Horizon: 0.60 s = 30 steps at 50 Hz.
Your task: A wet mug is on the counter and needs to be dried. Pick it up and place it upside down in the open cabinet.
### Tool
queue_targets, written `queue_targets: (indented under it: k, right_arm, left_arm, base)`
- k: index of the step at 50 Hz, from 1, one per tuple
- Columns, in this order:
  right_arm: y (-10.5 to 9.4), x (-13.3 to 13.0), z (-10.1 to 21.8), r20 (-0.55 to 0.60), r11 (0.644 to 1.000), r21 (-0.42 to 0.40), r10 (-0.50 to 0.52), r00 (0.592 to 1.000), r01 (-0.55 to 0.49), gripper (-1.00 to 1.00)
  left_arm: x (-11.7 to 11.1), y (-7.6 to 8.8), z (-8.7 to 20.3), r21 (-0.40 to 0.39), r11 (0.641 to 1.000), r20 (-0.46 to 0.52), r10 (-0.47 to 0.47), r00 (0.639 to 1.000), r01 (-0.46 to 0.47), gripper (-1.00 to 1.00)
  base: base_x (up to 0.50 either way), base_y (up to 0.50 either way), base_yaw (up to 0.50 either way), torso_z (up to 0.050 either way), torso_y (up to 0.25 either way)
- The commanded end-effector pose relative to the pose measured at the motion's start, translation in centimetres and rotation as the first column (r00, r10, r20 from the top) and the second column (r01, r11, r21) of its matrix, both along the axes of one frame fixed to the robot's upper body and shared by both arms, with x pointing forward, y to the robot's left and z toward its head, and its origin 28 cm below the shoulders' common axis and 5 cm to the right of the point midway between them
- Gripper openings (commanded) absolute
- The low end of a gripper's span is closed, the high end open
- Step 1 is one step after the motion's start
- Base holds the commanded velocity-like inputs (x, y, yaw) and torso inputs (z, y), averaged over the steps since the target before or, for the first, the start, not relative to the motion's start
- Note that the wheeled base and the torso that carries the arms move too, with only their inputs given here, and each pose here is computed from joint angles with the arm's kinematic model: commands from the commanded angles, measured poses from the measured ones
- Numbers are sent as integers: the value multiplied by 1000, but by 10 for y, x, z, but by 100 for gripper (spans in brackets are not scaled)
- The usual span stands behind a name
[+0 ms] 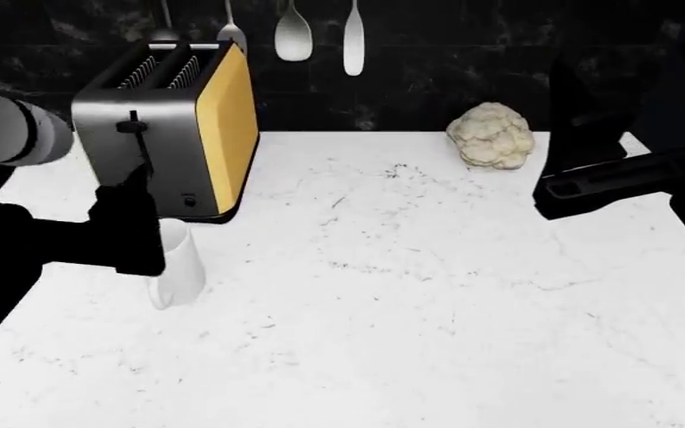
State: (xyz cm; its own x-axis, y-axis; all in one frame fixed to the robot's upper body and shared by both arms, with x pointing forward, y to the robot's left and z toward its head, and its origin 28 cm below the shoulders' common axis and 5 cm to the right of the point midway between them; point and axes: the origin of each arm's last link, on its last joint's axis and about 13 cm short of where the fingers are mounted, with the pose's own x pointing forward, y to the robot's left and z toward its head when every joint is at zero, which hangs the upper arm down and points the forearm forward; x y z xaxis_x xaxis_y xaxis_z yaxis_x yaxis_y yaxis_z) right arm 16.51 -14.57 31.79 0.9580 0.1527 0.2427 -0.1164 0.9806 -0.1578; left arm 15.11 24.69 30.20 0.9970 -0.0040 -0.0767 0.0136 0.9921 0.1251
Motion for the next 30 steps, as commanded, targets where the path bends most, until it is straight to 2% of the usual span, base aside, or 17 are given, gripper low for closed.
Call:
queue_targets:
  k: [1, 18, 30]
  right_arm:
    - [0, 4, -2, -6, 1000, -6, 0, 1000, 0, 100]
    - [-2, 10, -10, -16, 1000, 3, -11, 1000, 11, 100]
    - [0, 12, -16, -25, 1000, 9, -3, 1000, 4, 100]
  left_arm:
    - [-18, -2, -41, -3, 1000, -124, -13, 992, 12, 100]
    - [-23, 2, -81, -44, 999, -213, 19, 977, -29, 100]
    - [-5, 3, -104, -61, 997, -236, 38, 971, -54, 100]
  base:
    - [0, 0, 0, 0, 0]
    - [0, 0, 0, 0, 0]
    - [0, 0, 0, 0, 0]
